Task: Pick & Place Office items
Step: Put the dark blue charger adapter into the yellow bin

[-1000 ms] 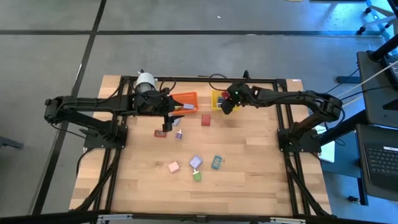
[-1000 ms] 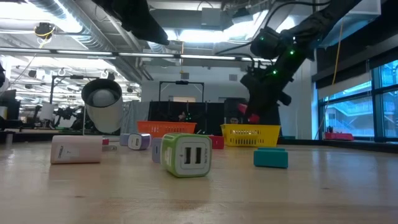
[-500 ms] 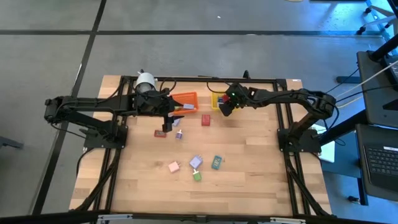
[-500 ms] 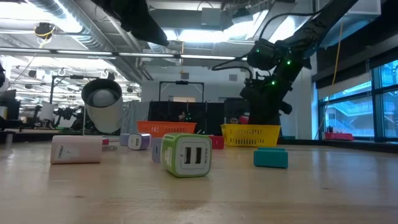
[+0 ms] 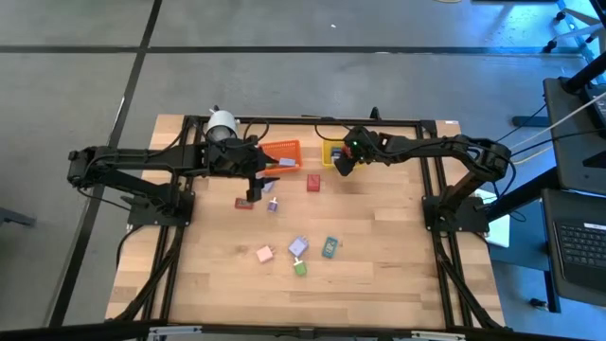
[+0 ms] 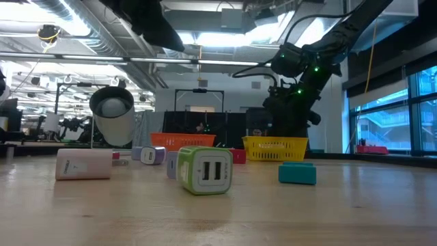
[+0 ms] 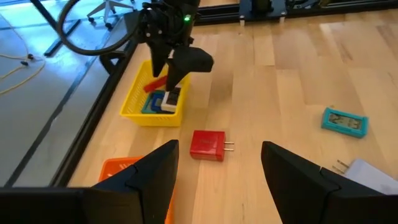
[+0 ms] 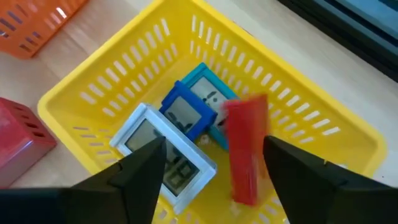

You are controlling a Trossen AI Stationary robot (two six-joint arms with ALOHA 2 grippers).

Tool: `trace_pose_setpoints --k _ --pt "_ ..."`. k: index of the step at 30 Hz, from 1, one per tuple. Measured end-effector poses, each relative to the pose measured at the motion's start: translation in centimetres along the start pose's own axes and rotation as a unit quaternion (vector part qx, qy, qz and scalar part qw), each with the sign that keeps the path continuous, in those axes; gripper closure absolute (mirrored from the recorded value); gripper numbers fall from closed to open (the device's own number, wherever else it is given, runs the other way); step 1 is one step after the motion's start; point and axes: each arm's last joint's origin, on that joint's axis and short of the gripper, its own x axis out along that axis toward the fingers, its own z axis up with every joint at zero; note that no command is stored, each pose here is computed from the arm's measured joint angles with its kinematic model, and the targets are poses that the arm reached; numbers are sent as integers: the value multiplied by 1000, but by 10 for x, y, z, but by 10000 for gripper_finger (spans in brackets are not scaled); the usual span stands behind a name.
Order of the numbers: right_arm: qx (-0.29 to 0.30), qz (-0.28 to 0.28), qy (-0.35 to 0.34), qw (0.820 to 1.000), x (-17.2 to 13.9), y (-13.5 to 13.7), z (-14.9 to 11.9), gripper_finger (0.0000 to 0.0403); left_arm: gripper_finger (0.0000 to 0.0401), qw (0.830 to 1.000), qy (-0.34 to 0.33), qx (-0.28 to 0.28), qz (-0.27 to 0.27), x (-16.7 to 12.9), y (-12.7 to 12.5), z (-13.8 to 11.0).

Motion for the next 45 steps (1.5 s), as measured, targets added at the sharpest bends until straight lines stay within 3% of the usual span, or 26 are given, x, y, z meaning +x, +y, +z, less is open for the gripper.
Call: trace_pose_setpoints --k 11,18,23,27,33,38,45 --pt "2 2 -20 1000 -7 2 9 165 175 1000 8 -4 -8 0 -1 -2" --pt "-13 37 -87 995 -48 15 32 210 175 1000 19 -10 0 0 0 -4" --pt "-23 70 -113 991 -84 22 32 231 175 998 58 -9 14 0 4 -11" --pt "-38 105 -131 985 -113 30 27 225 175 993 112 -38 0 -2 7 -22" --pt "-50 152 -163 974 -148 40 18 200 175 989 132 -50 -53 -3 1 -26" --pt "-58 182 -162 968 -160 52 9 184 175 980 179 -55 -70 4 -5 -34" --pt "-79 210 -141 964 -172 76 -11 180 175 962 255 -17 -92 33 -24 -49"
